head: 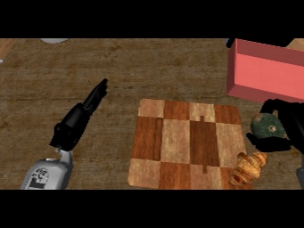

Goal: Pick the squash from the cutting board and place it in the cardboard box

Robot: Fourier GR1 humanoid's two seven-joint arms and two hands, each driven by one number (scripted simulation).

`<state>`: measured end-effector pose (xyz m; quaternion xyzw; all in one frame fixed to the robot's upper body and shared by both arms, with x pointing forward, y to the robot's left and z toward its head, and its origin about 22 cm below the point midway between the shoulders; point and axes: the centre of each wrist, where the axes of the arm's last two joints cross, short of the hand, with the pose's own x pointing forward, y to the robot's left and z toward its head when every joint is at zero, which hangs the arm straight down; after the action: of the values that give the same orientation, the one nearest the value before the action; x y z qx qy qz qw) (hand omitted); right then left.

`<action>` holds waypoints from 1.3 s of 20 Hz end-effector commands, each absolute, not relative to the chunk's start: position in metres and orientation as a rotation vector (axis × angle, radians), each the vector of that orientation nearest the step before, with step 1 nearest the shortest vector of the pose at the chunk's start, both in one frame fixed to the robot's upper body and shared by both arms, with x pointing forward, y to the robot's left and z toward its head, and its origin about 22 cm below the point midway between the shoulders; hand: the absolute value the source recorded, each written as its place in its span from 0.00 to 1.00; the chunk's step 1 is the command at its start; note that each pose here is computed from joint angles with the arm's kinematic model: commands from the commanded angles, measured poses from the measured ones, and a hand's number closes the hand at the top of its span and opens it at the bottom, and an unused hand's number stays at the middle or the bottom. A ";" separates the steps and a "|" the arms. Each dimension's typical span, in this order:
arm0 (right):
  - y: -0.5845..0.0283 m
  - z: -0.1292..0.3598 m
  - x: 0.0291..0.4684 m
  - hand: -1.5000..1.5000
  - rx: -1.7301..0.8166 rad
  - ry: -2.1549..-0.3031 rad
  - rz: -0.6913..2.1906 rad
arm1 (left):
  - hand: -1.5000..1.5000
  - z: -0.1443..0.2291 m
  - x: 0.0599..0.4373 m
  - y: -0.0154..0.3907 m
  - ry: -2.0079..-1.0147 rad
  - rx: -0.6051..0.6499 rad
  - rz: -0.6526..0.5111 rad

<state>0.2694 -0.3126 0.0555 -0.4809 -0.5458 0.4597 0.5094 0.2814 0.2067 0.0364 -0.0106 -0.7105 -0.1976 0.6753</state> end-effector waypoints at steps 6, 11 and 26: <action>-0.304 0.149 0.210 1.00 -1.137 -1.553 0.988 | 0.50 0.036 0.285 0.226 -1.592 -0.020 -0.422; -0.305 0.193 0.176 1.00 -1.202 -1.618 0.807 | 0.50 0.037 0.284 0.207 -1.606 -0.013 -0.425; -0.349 0.234 0.253 1.00 -1.255 -1.509 0.618 | 0.50 0.041 0.282 0.207 -1.601 -0.026 -0.458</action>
<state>0.2362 -0.3378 0.2335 -0.5197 -0.6335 0.2612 0.5103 0.2828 0.2051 0.0405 -0.0156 -0.7116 -0.2016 0.6728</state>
